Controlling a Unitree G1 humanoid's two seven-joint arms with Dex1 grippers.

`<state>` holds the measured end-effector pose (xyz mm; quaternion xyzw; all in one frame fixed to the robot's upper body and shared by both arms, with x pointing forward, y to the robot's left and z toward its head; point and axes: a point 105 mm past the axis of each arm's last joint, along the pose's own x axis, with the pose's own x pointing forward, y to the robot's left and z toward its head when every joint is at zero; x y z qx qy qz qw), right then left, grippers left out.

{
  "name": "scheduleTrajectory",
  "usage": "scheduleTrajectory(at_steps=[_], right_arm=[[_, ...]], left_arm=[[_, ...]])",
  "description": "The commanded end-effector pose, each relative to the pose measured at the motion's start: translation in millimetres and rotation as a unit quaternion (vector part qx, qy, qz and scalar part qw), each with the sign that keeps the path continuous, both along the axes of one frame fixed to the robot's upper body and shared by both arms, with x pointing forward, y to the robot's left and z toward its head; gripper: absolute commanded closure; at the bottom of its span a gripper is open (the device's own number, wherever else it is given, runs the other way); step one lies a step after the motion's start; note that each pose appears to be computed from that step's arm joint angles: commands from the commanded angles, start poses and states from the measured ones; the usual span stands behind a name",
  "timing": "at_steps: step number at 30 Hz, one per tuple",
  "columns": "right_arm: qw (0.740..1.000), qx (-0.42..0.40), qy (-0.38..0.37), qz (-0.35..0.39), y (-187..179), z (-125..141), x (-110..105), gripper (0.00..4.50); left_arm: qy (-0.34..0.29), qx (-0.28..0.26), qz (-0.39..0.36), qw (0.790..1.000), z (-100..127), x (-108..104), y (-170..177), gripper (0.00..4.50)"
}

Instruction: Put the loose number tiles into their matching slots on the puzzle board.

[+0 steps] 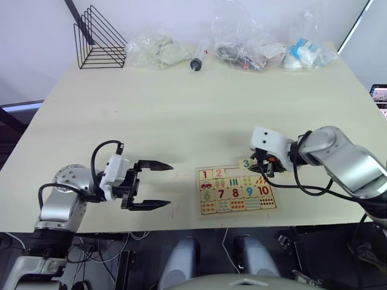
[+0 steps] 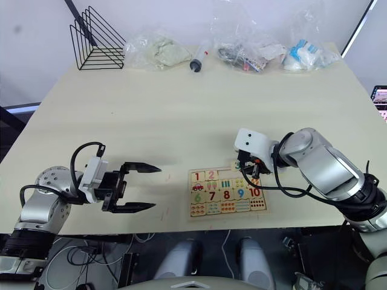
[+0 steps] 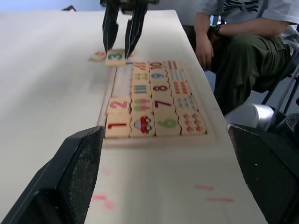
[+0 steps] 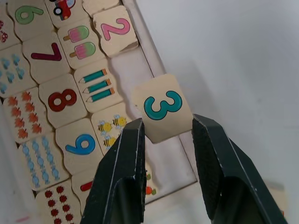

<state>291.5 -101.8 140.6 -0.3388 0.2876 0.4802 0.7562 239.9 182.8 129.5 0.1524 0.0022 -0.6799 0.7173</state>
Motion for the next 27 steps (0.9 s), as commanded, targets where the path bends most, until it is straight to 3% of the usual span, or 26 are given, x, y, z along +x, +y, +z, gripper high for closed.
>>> scheduleTrajectory(at_steps=[1, 27], right_arm=[[1.0, -0.01, -0.009, -0.002, 5.8, 3.6, -2.7, 3.63], [1.0, -0.021, 0.008, -0.022, 36.8, -9.4, -10.6, 3.63]], left_arm=[[-0.018, -0.001, -0.008, 1.0, 9.1, 0.0, -4.3, 0.0], [-0.007, -0.002, -0.011, 1.0, 8.7, -2.1, -7.4, 0.0]])
